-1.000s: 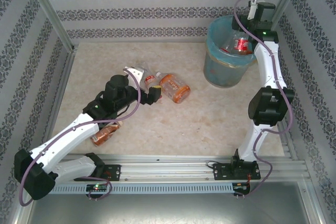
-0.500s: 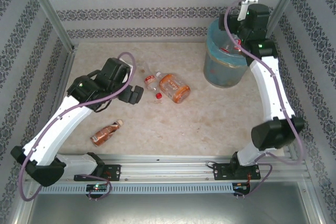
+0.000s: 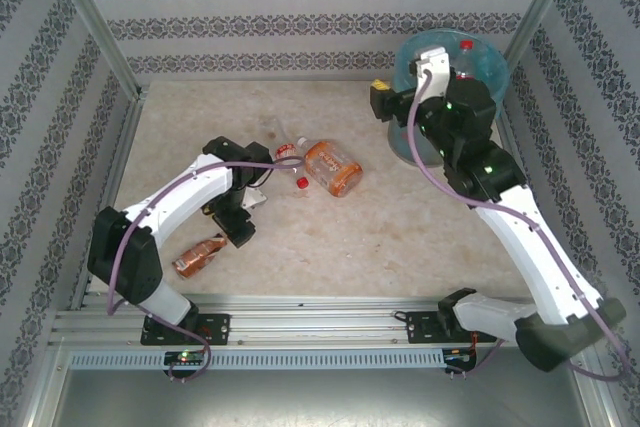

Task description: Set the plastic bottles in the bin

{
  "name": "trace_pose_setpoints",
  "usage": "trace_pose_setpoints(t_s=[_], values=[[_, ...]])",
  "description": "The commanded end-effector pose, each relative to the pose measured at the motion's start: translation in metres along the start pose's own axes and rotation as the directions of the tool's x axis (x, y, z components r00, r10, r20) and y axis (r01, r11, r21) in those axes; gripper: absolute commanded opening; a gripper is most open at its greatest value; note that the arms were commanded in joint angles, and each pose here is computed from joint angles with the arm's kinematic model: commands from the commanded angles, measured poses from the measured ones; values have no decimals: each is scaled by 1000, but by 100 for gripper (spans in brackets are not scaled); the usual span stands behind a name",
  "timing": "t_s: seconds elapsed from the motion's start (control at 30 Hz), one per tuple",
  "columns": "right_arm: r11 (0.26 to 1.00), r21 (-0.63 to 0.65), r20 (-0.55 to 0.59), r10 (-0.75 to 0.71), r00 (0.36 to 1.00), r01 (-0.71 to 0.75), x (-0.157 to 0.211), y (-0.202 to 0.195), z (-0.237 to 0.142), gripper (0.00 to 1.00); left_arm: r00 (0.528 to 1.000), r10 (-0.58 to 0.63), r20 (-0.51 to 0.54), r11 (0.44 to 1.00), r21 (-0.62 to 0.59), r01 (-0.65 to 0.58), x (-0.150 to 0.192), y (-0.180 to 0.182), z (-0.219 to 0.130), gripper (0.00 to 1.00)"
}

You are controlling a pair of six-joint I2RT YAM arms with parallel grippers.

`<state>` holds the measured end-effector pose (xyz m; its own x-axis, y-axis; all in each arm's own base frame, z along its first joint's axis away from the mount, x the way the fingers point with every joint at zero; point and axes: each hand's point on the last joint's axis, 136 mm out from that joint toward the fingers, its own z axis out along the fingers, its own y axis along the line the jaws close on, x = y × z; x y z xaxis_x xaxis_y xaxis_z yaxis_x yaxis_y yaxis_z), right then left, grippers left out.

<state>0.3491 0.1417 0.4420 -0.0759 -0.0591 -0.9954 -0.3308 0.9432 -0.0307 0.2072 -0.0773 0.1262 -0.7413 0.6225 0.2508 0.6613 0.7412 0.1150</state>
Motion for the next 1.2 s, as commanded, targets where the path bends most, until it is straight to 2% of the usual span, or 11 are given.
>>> trace_pose_setpoints(t_s=[0.0, 0.1, 0.27, 0.43, 0.63, 0.9, 1.17], values=[[1000, 16, 57, 11, 998, -12, -5, -3, -9, 93, 999, 32, 4, 998, 47, -32, -14, -1, 17, 80], [1000, 21, 50, 5, 999, -6, -3, -4, -12, 93, 998, 20, -63, 998, 59, -16, -18, 3, 38, 77], [1000, 15, 51, 0, 999, -1, -2, -3, -15, 93, 995, -35, -88, 995, 93, 44, -33, 7, 69, 69], [1000, 19, 58, -12, 998, 11, -4, -4, -18, 93, 988, -40, -150, 996, 77, 52, -29, 9, 92, 68], [1000, 19, 51, -24, 998, 23, -4, -4, -12, 94, 986, -50, -161, 994, 88, 65, -31, 10, 103, 66], [1000, 21, 39, -23, 999, 22, 0, -4, -11, 94, 980, -56, -192, 997, 43, 66, -28, 17, 114, 65], [999, 25, 47, -34, 998, 33, -2, -5, -14, 94, 976, -52, -210, 996, 54, 64, -26, 15, 117, 54]])
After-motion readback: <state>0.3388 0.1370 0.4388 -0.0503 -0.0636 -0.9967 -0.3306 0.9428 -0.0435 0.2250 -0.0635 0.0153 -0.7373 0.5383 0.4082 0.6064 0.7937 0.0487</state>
